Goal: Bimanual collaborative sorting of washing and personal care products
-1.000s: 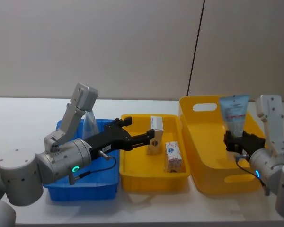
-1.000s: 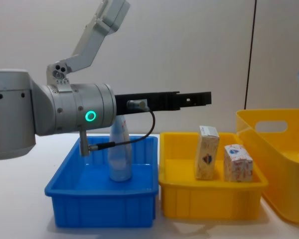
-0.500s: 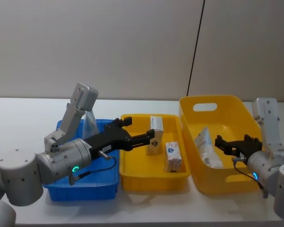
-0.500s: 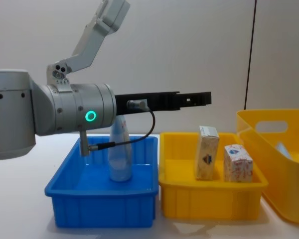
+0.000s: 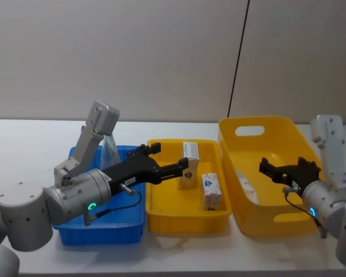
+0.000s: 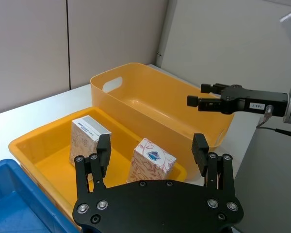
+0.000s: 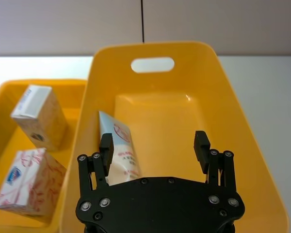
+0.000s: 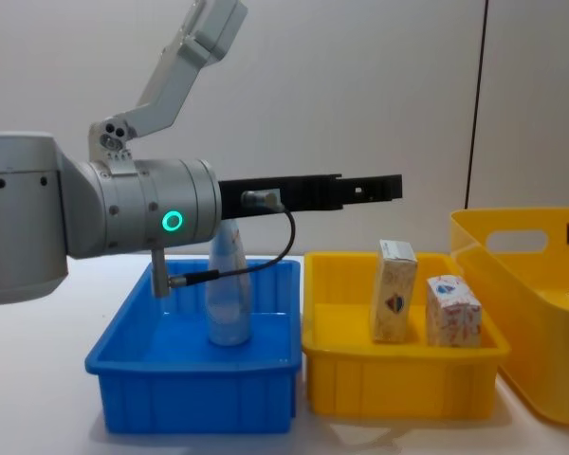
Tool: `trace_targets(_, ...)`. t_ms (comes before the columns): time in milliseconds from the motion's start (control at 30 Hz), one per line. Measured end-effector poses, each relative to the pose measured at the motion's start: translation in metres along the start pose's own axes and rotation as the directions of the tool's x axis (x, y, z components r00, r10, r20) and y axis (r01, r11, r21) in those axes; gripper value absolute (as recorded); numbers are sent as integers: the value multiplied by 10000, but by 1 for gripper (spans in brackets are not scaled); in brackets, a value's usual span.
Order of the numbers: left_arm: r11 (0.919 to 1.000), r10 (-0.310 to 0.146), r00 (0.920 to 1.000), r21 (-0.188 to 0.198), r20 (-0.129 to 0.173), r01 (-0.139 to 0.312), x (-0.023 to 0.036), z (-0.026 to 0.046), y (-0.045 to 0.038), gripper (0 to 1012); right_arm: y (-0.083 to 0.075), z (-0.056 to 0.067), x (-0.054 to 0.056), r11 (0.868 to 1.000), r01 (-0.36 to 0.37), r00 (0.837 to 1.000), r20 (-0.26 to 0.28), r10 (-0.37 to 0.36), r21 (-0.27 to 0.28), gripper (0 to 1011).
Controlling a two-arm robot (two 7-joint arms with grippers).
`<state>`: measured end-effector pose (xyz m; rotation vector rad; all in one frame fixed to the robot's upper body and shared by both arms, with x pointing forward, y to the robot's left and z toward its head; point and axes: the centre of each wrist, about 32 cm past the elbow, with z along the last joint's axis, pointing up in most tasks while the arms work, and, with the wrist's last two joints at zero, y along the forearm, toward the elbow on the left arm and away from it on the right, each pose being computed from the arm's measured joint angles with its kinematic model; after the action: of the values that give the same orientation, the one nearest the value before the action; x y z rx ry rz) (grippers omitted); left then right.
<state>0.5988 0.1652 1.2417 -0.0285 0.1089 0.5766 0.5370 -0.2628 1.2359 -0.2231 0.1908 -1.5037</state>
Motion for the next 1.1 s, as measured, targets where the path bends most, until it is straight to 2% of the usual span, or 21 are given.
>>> trace_targets(267, 9999, 113, 9999, 20, 58, -113, -13, -15, 18, 1001, -81, 43, 31, 9948, -457, 9985, -243, 481, 907, 1003)
trace_targets(367, 9994, 344, 9992, 40, 190, -345, -31, -39, 50, 1001, -116, 62, 43, 9895, -656, 9970, -331, 704, 1285, 1004)
trace_targets(400, 9983, 583, 9977, 44, 335, -584, -50, -61, 83, 1001, -135, 76, 48, 9855, -784, 9957, -373, 849, 1506, 1004)
trace_targets(433, 9983, 583, 9977, 44, 335, -584, -50, -61, 83, 1001, -147, 83, 51, 9835, -834, 9951, -391, 907, 1604, 1004)
trace_targets(567, 9944, 1054, 9925, 41, 626, -1058, -90, -105, 152, 1002, -160, 90, 55, 9809, -905, 9943, -410, 989, 1724, 1003)
trace_targets(600, 9917, 1280, 9888, 26, 763, -1286, -110, -126, 186, 1001, -161, 84, 54, 9808, -909, 9942, -405, 993, 1723, 1003)
trace_targets(667, 9893, 1450, 9855, 20, 877, -1458, -128, -144, 214, 1001, -165, 75, 52, 9805, -919, 9942, -389, 1001, 1735, 1003)
trace_targets(767, 9809, 1937, 9738, -32, 1188, -1947, -175, -189, 290, 1002, -193, 31, 33, 9781, -995, 9939, -294, 1066, 1828, 1004)
trace_targets(867, 9747, 2223, 9652, -78, 1373, -2234, -207, -215, 334, 1001, -216, -6, 17, 9761, -1064, 9934, -217, 1125, 1894, 1003)
trace_targets(967, 9633, 2670, 9491, -189, 1669, -2677, -260, -253, 405, 1001, -269, -87, -21, 9707, -1234, 9919, -45, 1271, 2062, 1004)
trace_targets(1067, 9554, 2939, 9378, -267, 1848, -2941, -294, -275, 449, 1001, -309, -150, -47, 9668, -1362, 9904, 74, 1378, 2161, 1004)
trace_targets(1100, 9495, 3121, 9295, -313, 1963, -3122, -317, -294, 479, 1001, -336, -187, -63, 9639, -1441, 9894, 149, 1445, 2240, 1003)
